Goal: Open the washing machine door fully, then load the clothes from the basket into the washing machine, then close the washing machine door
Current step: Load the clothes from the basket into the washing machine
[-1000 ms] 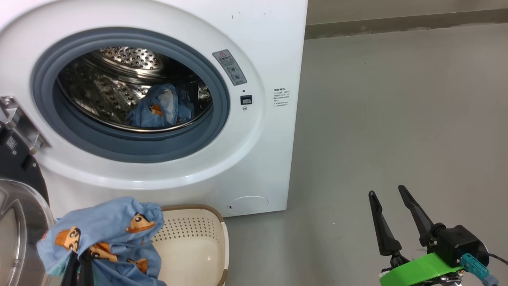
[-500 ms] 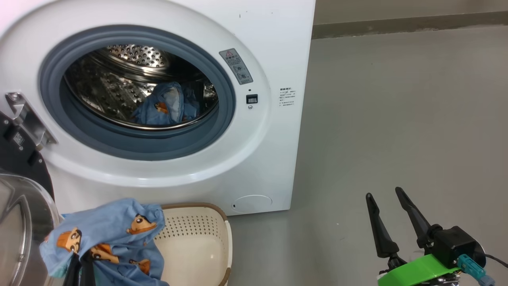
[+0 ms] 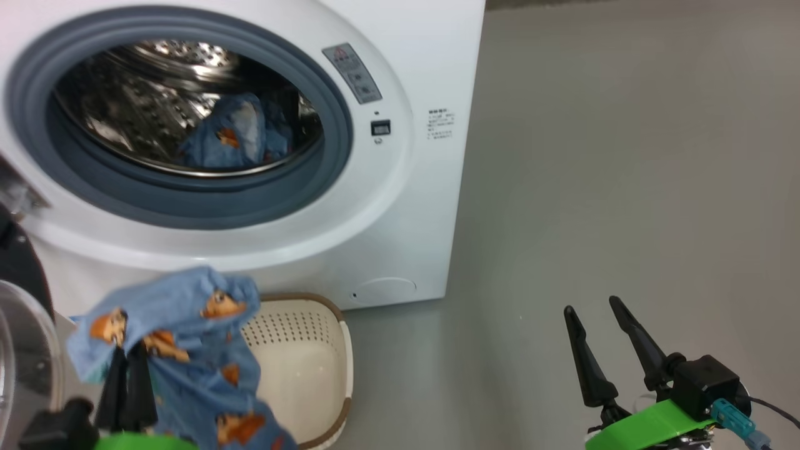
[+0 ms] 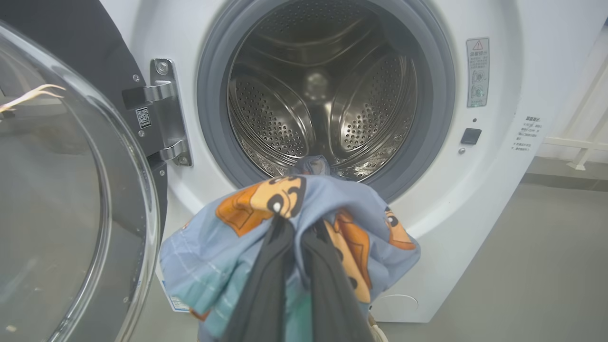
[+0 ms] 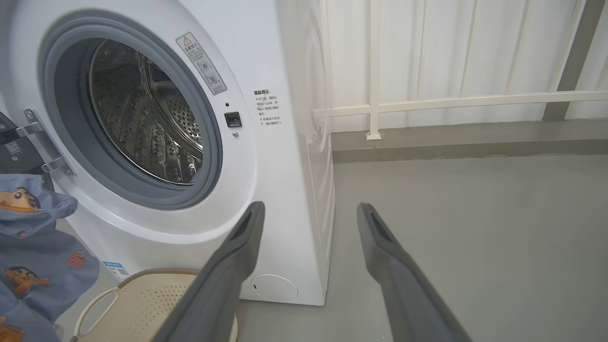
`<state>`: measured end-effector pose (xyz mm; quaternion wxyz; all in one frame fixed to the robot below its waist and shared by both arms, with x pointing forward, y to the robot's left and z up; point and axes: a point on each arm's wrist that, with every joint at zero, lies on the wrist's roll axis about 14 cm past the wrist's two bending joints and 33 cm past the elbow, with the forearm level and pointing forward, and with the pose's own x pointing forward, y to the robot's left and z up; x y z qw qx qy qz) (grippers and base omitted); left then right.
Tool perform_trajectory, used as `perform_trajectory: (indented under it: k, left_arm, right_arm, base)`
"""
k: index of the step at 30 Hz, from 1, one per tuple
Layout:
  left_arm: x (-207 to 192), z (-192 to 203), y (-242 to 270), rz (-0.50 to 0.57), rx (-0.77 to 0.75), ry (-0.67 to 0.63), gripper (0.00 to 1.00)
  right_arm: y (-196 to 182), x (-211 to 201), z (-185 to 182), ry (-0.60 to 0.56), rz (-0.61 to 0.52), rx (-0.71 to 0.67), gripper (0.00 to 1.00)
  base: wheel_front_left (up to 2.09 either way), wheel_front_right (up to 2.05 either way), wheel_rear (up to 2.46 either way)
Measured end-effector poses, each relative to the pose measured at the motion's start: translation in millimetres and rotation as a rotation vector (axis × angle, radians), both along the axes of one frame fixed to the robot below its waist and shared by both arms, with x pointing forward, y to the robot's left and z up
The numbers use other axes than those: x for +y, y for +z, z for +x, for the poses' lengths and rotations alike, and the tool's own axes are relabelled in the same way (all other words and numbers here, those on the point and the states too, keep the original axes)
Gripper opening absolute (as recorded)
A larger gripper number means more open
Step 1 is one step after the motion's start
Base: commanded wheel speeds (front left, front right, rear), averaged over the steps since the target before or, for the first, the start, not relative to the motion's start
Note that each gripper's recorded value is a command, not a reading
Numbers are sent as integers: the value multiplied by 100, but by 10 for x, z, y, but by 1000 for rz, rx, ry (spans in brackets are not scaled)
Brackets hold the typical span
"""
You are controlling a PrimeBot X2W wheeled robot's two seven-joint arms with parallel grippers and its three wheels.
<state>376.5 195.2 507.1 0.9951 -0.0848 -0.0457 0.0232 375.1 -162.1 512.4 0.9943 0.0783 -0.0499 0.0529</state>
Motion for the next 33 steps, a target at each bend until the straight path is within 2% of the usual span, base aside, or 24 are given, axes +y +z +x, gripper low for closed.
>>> perform_trajectory:
  k: [10, 16, 33]
  left_arm:
    - [-159, 699, 148, -38, -65, -44, 0]
    - [-310, 1018, 147, -58, -73, -83, 0]
    - [-400, 2004, 165, -5, -87, -134, 0]
  right_arm:
    - [-132, -25, 165, -7, 8, 37, 100]
    - [-222, -62, 145, -19, 13, 66, 100]
    - [-390, -188, 363, -51, 14, 104, 100]
  base:
    - [0, 0, 0]
    - [0, 0, 0]
    - [0, 0, 0]
